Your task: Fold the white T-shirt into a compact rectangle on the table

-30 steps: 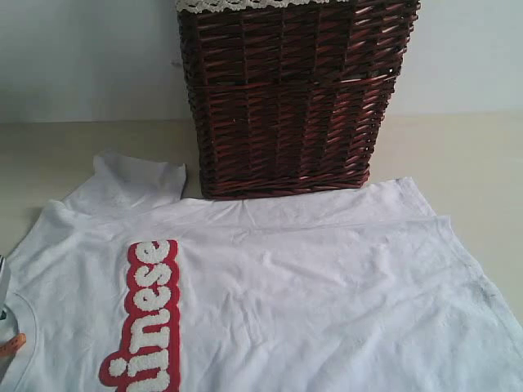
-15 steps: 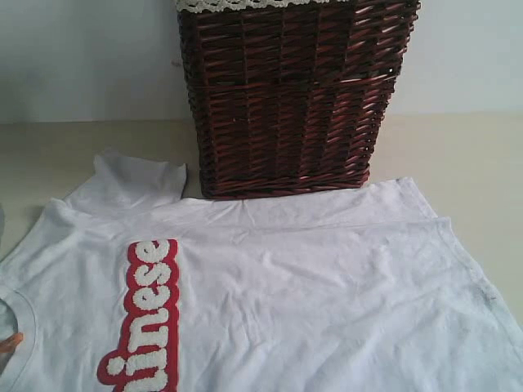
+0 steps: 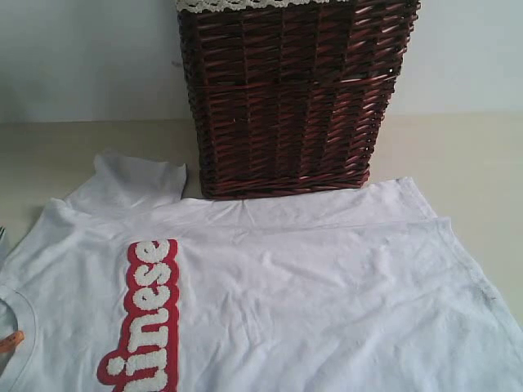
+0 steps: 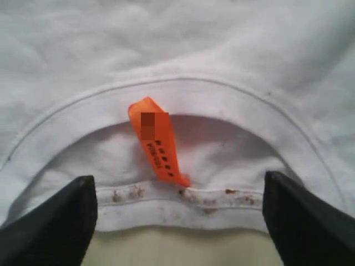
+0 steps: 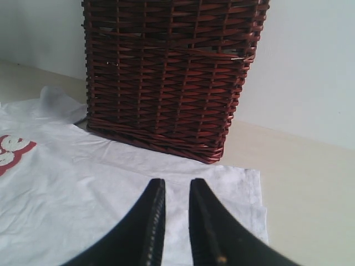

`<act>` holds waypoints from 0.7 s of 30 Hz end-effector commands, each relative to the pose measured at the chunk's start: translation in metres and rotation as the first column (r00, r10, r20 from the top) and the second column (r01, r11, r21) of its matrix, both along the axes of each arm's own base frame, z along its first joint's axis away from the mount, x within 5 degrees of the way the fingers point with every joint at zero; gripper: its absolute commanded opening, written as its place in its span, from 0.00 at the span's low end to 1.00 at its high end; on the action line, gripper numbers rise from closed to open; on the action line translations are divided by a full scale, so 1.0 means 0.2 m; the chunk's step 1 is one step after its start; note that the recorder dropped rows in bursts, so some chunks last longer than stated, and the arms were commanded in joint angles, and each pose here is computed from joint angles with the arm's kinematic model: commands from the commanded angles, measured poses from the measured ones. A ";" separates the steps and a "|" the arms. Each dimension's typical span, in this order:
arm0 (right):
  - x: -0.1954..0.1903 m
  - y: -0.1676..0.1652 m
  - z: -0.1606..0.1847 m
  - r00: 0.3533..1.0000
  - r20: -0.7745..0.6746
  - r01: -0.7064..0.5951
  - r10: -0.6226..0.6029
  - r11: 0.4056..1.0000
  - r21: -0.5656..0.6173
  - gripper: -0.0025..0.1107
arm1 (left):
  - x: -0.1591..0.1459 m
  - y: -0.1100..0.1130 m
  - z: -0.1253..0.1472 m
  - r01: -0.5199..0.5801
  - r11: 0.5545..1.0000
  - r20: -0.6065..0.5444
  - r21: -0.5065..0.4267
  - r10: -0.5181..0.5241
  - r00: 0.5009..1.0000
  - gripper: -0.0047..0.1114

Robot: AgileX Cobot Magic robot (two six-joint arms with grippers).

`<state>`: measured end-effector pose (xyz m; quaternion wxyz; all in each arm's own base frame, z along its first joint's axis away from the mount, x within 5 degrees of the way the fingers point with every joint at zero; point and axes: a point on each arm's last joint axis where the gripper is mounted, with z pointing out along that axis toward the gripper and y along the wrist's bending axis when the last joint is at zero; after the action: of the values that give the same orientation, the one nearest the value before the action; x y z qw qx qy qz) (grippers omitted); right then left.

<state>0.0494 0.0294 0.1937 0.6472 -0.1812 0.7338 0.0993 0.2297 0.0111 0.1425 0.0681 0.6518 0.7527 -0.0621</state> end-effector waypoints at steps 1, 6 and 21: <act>0.00 0.00 -0.01 1.000 0.004 0.000 0.000 1.000 -0.004 0.17 | 0.00 0.00 -0.06 0.022 1.000 -0.003 0.013 -0.022 1.000 0.72; 0.00 0.00 -0.01 1.000 0.004 0.000 0.000 1.000 -0.004 0.17 | 0.00 0.00 -0.10 0.018 1.000 -0.025 0.011 -0.018 1.000 0.72; 0.00 0.00 -0.01 1.000 0.005 -0.001 0.001 1.000 -0.006 0.17 | 0.00 0.01 -0.18 0.046 0.999 -0.081 0.006 -0.045 0.996 0.72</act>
<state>0.0494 0.0294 0.1937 0.6472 -0.1812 0.7338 0.0993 0.2311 0.0127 0.1147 0.0439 0.6652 0.7413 -0.0780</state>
